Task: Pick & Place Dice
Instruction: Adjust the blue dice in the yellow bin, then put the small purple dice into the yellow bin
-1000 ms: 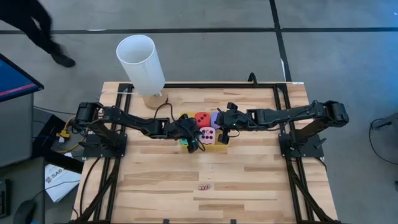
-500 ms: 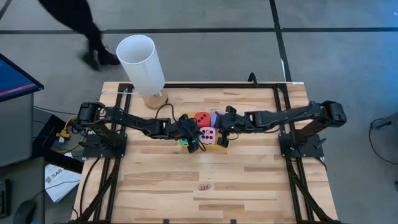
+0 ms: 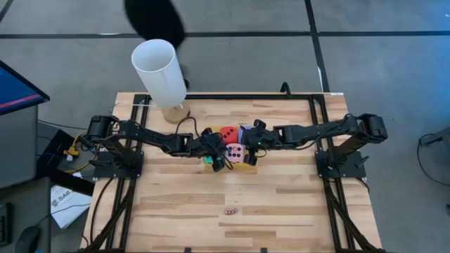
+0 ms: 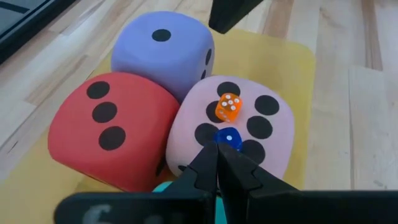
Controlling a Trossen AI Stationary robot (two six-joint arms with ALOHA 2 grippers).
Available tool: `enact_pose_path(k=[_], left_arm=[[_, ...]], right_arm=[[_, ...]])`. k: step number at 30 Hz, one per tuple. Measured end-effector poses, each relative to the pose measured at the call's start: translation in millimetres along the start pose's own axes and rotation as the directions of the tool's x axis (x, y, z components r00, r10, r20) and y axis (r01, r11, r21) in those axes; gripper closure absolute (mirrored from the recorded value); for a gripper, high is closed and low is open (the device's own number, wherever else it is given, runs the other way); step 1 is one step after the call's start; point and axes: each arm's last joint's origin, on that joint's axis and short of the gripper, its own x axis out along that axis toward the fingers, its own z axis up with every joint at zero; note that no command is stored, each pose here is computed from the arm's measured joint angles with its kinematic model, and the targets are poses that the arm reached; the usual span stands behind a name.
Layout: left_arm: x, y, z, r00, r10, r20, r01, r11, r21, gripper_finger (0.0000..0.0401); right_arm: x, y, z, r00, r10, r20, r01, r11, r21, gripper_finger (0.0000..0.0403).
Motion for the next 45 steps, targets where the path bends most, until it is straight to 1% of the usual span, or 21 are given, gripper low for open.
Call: enact_pose_path(k=[4, 7, 13, 28, 30, 35, 38, 40, 42, 44, 45], left_arm=[[-0.1, -0.3, -0.4, 1.0, 0.0, -0.003, 0.0, 1.0, -0.005, 0.0401], [-0.2, -0.8, -0.5, 1.0, -0.004, -0.003, 0.004, 1.0, -0.029, 0.0401], [-0.3, -2.0, -0.9, 0.999, -0.043, -0.013, 0.043, 0.998, -0.054, 0.0401], [-0.2, -2.0, 0.2, 0.999, -0.042, 0.0, 0.042, 0.996, -0.08, 0.0401], [2.2, -2.1, 1.7, 0.999, -0.043, 0.024, 0.045, 0.995, -0.084, 0.0401], [13.6, 1.4, -1.5, 0.999, -0.027, 0.02, 0.029, 0.996, -0.089, 0.0401], [13.8, 2.6, -3.5, 1.0, -0.018, 0.004, 0.018, 0.998, -0.055, 0.0401], [9.7, 2.9, -5.5, 1.0, 0.015, -0.005, -0.015, 1.0, -0.026, 0.0401], [1.9, 3.8, 3.4, 0.998, 0.036, 0.045, -0.035, 0.999, -0.018, 0.0401], [-4.8, 3.8, 11.5, 0.996, 0.032, 0.088, -0.03, 0.999, -0.025, 0.0401], [-6.2, 4.1, 12.1, 0.996, 0.033, 0.088, -0.031, 0.999, -0.025, 0.0401]], right_arm=[[0.3, -1.2, 0.0, 1.0, -0.002, -0.001, 0.002, 1.0, 0.002, 0.0403], [0.3, -1.2, 0.0, 1.0, -0.003, -0.002, 0.003, 1.0, 0.002, 0.0403], [0.3, -1.2, 0.0, 1.0, -0.002, -0.002, 0.002, 1.0, 0.002, 0.0403], [0.3, -1.2, 0.0, 1.0, -0.002, -0.001, 0.002, 1.0, 0.002, 0.0403], [0.4, -1.3, 0.1, 1.0, -0.003, -0.001, 0.003, 1.0, 0.003, 0.0403], [0.4, -1.3, 0.3, 1.0, -0.002, 0.002, 0.002, 1.0, 0.0, 0.0403], [0.4, -1.3, 0.3, 1.0, -0.002, 0.002, 0.002, 1.0, 0.0, 0.0403], [0.4, -1.3, 0.3, 1.0, -0.002, 0.002, 0.002, 1.0, -0.005, 0.0403], [0.4, -1.3, 0.3, 1.0, -0.002, 0.002, 0.002, 1.0, -0.007, 0.0403], [0.4, -1.3, 0.4, 1.0, -0.002, 0.002, 0.002, 1.0, -0.007, 0.0403], [0.4, -1.3, 0.3, 1.0, -0.002, 0.001, 0.002, 1.0, -0.007, 0.0403]])
